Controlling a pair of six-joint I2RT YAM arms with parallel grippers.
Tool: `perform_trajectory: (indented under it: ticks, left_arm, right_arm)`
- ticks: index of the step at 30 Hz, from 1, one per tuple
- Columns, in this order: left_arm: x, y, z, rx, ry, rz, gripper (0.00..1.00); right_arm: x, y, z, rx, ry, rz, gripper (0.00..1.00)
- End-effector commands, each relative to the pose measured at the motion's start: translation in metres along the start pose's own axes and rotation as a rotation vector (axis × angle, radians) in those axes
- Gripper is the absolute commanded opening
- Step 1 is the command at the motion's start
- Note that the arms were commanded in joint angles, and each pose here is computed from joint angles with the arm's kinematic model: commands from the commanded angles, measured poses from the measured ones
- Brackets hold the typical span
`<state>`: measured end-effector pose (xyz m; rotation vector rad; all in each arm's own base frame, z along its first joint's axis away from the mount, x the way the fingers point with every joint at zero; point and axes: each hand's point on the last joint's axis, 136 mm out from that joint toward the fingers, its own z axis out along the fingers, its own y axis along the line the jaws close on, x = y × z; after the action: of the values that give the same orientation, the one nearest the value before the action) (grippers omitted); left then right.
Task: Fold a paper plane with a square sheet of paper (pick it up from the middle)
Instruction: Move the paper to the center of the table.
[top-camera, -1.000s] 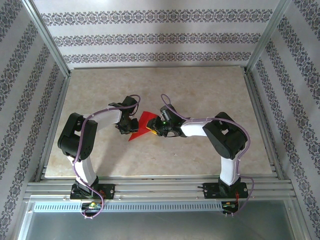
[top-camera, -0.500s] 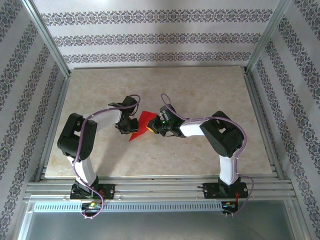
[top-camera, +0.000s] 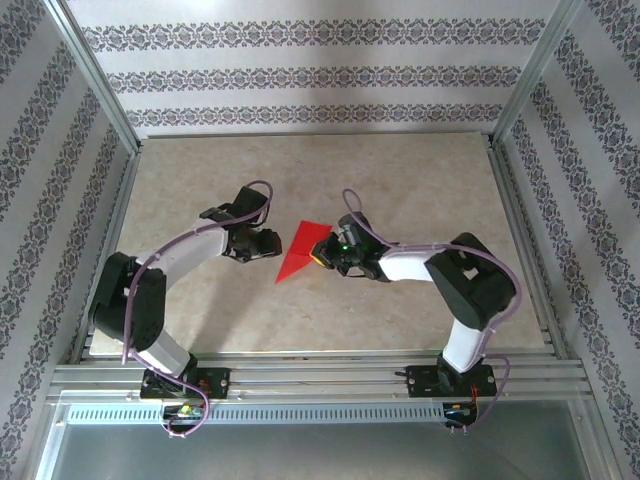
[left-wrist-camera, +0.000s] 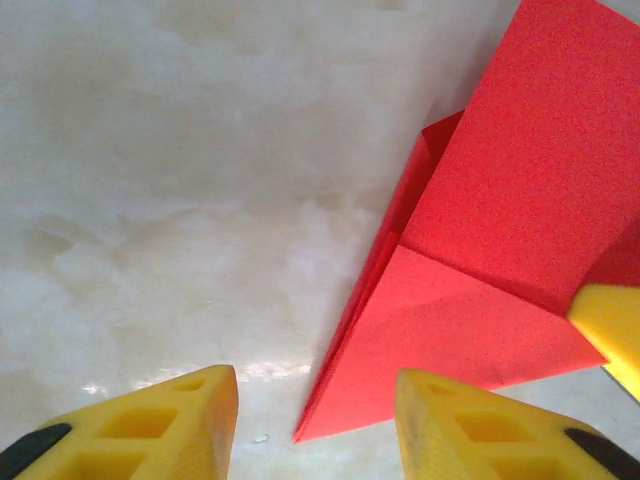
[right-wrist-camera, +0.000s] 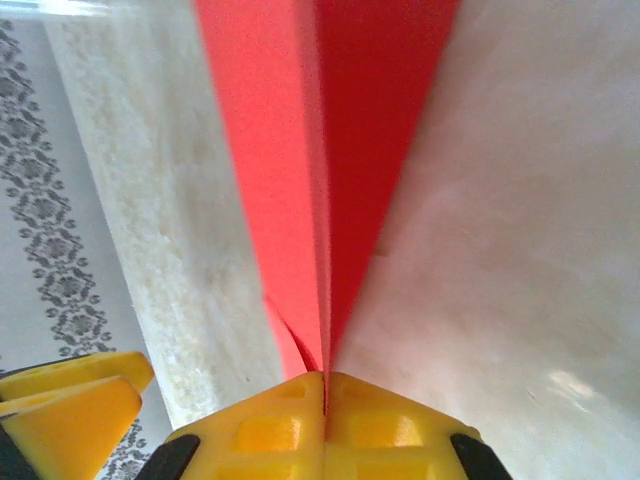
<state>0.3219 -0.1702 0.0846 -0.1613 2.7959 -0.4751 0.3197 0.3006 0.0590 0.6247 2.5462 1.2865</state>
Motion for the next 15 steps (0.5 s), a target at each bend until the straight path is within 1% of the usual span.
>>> perform_trajectory:
  ticks: [1, 5, 7, 10, 14, 15]
  left_arm:
    - [-0.005, -0.032, -0.012, 0.118, -0.080, 0.116, 0.51]
    - [-0.003, -0.065, -0.020, 0.235, -0.158, 0.227, 0.61]
    - [0.000, -0.080, -0.021, 0.275, -0.203, 0.294, 0.68]
    - [0.008, -0.101, -0.019, 0.326, -0.268, 0.427, 0.74]
    - [0.021, -0.119, -0.014, 0.345, -0.347, 0.643, 0.77]
    - [0.023, -0.121, -0.013, 0.345, -0.358, 0.675, 0.77]
  right_arm:
    - [-0.004, -0.013, -0.028, 0.042, -0.040, -0.005, 0.02]
    - [-0.003, -0.030, -0.052, 0.095, -0.057, 0.024, 0.02]
    - [-0.002, -0.036, -0.058, 0.126, -0.053, 0.043, 0.03]
    - [-0.002, -0.039, -0.062, 0.145, -0.049, 0.072, 0.03]
    - [-0.005, -0.036, -0.062, 0.143, -0.037, 0.144, 0.02]
    - [-0.006, -0.035, -0.062, 0.140, -0.038, 0.160, 0.02]
